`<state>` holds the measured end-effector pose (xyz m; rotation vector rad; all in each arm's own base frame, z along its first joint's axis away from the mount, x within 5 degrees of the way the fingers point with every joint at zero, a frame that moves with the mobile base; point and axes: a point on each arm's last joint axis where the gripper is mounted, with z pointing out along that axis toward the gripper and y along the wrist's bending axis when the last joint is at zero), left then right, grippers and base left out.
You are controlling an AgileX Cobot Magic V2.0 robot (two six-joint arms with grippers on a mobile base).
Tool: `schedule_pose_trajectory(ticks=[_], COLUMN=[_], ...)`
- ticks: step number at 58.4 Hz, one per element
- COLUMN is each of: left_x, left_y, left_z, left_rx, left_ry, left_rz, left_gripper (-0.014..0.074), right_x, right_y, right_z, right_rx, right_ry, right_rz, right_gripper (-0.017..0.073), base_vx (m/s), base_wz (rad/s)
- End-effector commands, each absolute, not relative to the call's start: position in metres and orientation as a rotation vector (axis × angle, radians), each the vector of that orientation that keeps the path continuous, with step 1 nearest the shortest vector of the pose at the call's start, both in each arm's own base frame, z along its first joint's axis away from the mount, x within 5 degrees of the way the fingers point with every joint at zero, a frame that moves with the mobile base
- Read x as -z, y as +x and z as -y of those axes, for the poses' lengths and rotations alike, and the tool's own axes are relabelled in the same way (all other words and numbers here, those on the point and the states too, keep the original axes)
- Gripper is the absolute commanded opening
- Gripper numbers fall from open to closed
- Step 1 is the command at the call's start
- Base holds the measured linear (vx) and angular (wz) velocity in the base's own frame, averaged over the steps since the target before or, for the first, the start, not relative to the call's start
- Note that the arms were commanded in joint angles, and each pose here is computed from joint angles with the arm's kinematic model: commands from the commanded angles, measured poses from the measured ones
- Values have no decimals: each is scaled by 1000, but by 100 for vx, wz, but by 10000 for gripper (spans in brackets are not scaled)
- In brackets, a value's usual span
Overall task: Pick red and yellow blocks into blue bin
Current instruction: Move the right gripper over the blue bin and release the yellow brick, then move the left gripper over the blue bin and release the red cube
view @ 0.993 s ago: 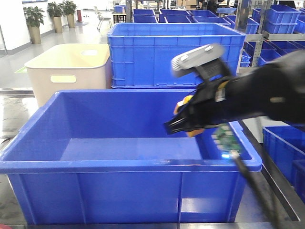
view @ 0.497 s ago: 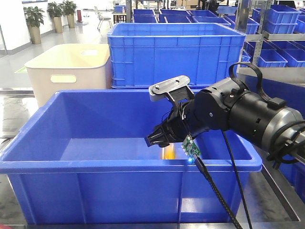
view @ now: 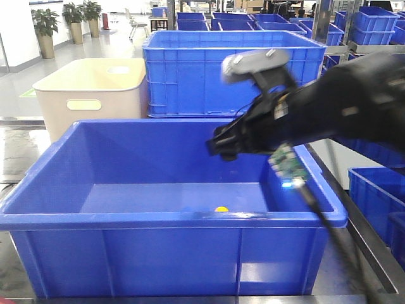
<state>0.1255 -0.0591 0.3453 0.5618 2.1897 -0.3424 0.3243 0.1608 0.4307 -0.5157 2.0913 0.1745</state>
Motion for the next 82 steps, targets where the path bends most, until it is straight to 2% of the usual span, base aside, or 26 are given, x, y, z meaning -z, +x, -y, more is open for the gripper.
schedule_pose_trajectory(ticks=[1, 21, 43, 54, 66, 74, 82], left_x=[-358, -358, -359, -363, -401, -427, -441], left_y=[127, 127, 128, 129, 136, 158, 197], left_z=[60, 60, 60, 60, 62, 67, 77], left_rx=[366, 366, 364, 361, 349, 326, 308], left_ry=[522, 522, 516, 507, 497, 485, 460], left_rz=[-2106, -2106, -2093, -2068, -1965, -1906, -1867], left_gripper=[235, 235, 235, 235, 237, 241, 256], right_x=[-465, -417, -343, -331, -336, -337, -338], right_y=[290, 195, 126, 109, 105, 106, 106], right_z=[-147, -99, -67, -58, -56, -56, -57], right_rx=[-225, -221, -280, -295, -301, -304, -307], right_ry=[-513, -555, -548, -529, -517, -513, -508], right_rz=[-1910, -1935, -2025, -1968, -1922, -1910, -1894], right_gripper=[534, 513, 513, 513, 512, 512, 512], base_vx=[0, 0, 0, 0, 0, 0, 0], base_wz=[0, 0, 0, 0, 0, 0, 0])
